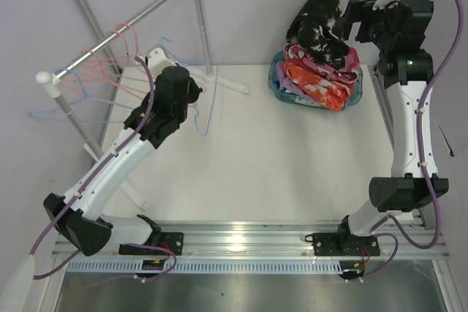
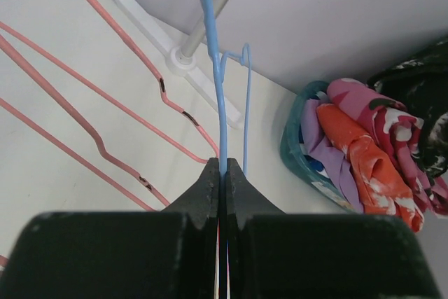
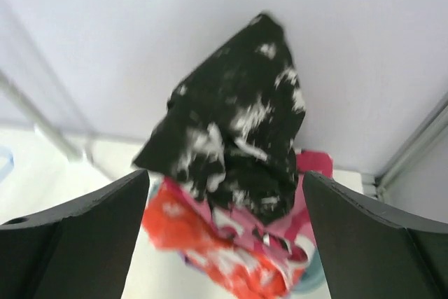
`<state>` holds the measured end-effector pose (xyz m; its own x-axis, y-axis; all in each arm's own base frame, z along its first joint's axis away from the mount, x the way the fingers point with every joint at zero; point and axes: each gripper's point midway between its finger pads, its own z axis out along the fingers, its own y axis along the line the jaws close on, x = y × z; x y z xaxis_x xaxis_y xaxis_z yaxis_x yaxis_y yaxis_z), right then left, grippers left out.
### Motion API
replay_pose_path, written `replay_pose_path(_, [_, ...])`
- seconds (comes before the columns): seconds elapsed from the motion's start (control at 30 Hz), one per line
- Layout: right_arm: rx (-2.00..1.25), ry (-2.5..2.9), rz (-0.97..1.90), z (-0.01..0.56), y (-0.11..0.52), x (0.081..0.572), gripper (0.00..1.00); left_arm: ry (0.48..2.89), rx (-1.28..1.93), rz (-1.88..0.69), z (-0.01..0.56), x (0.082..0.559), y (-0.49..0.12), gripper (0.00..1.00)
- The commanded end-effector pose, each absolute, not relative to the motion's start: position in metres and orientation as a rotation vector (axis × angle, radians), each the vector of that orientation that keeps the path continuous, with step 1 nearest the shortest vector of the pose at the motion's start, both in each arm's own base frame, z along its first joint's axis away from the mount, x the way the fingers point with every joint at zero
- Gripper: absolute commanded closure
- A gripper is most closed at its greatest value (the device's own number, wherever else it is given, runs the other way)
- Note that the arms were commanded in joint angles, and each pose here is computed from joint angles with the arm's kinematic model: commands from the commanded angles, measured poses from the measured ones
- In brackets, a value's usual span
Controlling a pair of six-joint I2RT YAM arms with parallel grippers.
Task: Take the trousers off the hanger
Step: Place the trousers into the basket
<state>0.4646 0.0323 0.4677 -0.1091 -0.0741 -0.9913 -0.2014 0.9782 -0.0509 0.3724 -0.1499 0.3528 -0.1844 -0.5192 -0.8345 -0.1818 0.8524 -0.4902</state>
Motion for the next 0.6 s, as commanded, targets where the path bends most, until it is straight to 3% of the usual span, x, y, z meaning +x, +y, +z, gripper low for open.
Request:
replay_pose_path(0.0, [0.011, 1.532, 0.271, 0.490, 0.029, 0.500, 0.03, 1.677, -0.651, -0.288, 0.377, 0.378, -0.133, 1.00])
replay_pose_path(0.17, [0.043, 1.503, 0.239, 0.480, 0.027, 0.553, 0.02, 1.671, -0.683, -0.163, 0.378, 0.387, -0.122, 1.00])
replay_pose_path(0.3, [0.031, 1.585, 0.255, 0.428, 0.043, 0.607, 0.03, 1.661, -0.702, -0.063, 0.381, 0.392, -0.112, 1.00])
replay_pose_path(0.57, [0.027, 1.720, 0.202, 0.346, 0.043, 0.640, 0.03, 1.630, -0.691, 0.041, 0.402, 0.407, -0.109, 1.00])
